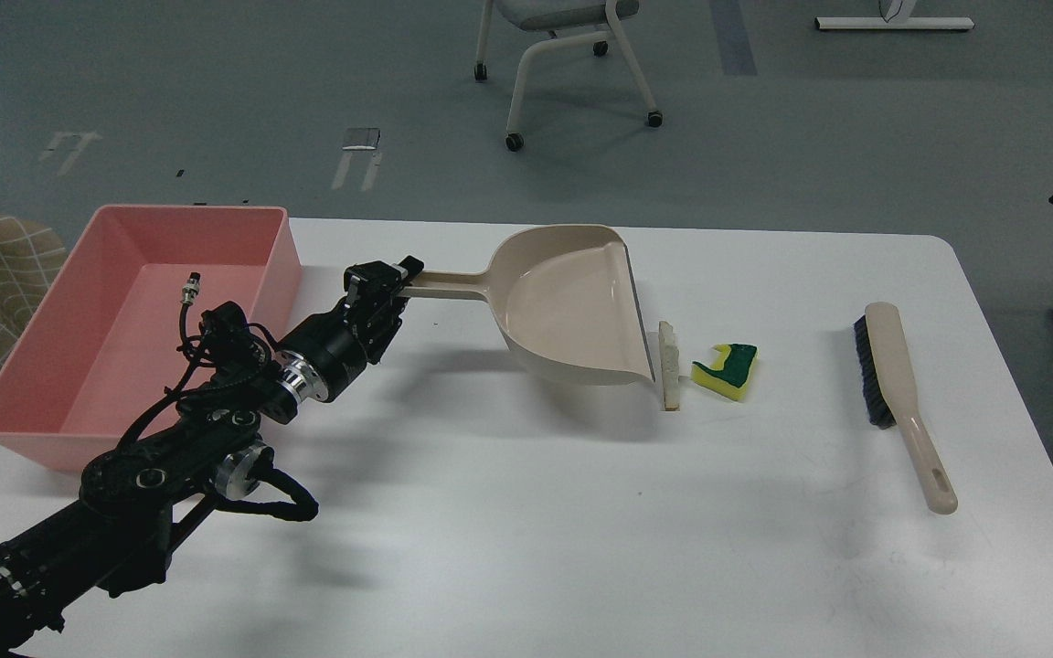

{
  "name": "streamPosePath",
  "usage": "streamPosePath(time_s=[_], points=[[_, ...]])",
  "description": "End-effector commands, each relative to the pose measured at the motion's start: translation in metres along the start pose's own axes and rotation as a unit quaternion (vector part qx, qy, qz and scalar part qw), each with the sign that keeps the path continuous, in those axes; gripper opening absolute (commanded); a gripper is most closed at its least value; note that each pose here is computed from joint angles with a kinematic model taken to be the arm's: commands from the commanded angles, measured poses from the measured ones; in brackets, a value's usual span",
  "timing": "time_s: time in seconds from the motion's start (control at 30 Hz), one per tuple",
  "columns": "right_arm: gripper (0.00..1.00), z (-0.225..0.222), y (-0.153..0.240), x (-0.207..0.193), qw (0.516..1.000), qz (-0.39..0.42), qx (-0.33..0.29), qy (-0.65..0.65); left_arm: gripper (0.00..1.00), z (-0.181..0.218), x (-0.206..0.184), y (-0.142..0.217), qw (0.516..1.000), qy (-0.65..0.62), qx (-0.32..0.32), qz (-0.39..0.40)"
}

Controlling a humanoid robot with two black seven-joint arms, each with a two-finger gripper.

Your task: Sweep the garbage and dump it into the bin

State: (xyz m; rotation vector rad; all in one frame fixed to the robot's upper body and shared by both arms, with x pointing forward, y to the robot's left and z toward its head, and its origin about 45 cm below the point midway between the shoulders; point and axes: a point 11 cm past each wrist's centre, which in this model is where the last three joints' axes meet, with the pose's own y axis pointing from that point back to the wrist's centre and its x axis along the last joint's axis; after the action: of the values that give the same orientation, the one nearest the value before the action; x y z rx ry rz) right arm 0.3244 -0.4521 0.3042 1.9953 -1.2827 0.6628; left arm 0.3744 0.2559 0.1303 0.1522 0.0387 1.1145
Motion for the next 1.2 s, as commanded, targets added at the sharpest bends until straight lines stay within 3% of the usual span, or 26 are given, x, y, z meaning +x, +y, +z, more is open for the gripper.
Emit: streamPosePath(time_s=[0.0,0.23,0.53,0.8,1.17], points=[[0.97,0.006,0.004,-0.017,1.000,-0.024,-0.010,0.000,0.03,0.001,-0.005,-0.001,1.000,0.003,-0.006,-0.007],[0.86,0.045,0.012,-0.049,0.996,-0.049,-0.075,0.027,0.03,-0.007,-0.018,0.000,0.999,-0.028,0.004,-0.030],[0.72,0.054,0.010,-0.073,0.992,-0.064,-0.094,0.057,0.03,-0.016,-0.022,0.003,0.998,-0.060,0.007,-0.028],[0.69,0.059,0.001,-0.125,0.986,-0.128,-0.096,0.050,0.03,-0.020,-0.027,0.005,0.997,-0.064,0.002,-0.038],[0.71,0.060,-0.005,-0.151,0.984,-0.143,-0.097,0.035,0.03,-0.020,-0.027,0.006,0.997,-0.063,0.002,-0.037]])
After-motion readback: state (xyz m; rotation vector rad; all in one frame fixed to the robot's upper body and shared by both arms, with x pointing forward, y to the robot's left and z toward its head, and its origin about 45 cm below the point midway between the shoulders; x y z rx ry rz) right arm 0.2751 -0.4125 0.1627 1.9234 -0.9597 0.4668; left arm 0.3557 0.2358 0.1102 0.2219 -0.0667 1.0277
